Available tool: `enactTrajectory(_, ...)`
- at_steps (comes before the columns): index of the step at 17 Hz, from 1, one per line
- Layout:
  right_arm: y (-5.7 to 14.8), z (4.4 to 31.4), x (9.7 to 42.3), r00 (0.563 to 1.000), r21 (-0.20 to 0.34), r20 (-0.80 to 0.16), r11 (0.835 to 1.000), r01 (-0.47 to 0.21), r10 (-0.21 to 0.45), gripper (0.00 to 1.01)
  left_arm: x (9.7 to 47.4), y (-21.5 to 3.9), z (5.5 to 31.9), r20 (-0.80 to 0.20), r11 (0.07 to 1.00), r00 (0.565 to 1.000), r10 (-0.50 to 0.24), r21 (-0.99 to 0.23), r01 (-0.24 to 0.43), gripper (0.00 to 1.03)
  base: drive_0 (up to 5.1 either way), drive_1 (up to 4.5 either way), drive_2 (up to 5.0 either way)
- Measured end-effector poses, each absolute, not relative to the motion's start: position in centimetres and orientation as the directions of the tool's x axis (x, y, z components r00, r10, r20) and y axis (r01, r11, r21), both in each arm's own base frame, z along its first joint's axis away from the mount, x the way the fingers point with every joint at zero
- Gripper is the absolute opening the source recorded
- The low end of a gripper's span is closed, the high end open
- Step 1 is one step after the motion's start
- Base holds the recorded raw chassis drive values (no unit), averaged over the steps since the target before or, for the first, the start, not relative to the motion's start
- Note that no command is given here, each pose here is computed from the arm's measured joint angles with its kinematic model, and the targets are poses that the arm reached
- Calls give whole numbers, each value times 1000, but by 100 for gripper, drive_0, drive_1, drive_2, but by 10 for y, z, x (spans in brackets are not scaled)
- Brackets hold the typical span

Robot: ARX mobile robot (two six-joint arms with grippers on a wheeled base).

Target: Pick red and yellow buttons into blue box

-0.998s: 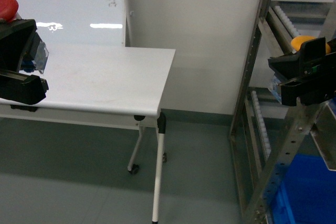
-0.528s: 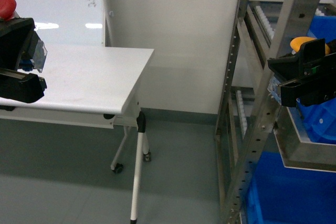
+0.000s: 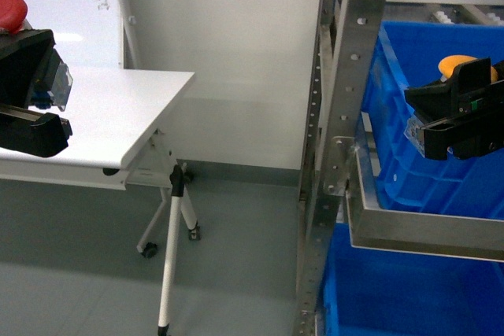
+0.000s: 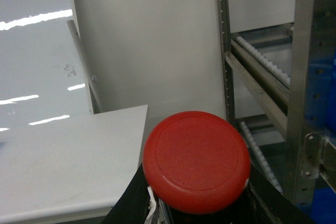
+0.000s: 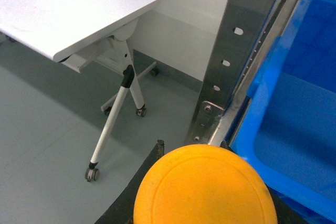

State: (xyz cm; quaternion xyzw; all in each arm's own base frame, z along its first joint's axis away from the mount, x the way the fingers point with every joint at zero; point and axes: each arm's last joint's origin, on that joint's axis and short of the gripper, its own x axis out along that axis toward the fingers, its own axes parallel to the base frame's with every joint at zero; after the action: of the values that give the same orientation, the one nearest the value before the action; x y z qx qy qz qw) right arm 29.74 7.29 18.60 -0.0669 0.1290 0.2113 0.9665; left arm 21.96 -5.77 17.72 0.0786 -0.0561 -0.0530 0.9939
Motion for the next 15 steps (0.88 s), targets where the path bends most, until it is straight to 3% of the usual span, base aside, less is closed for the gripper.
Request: enactTrajectory(15, 73, 186, 297, 876, -73, -282, 901, -427, 392, 27, 220, -58, 177, 101, 982, 988, -114, 162, 97, 25, 458, -242, -242)
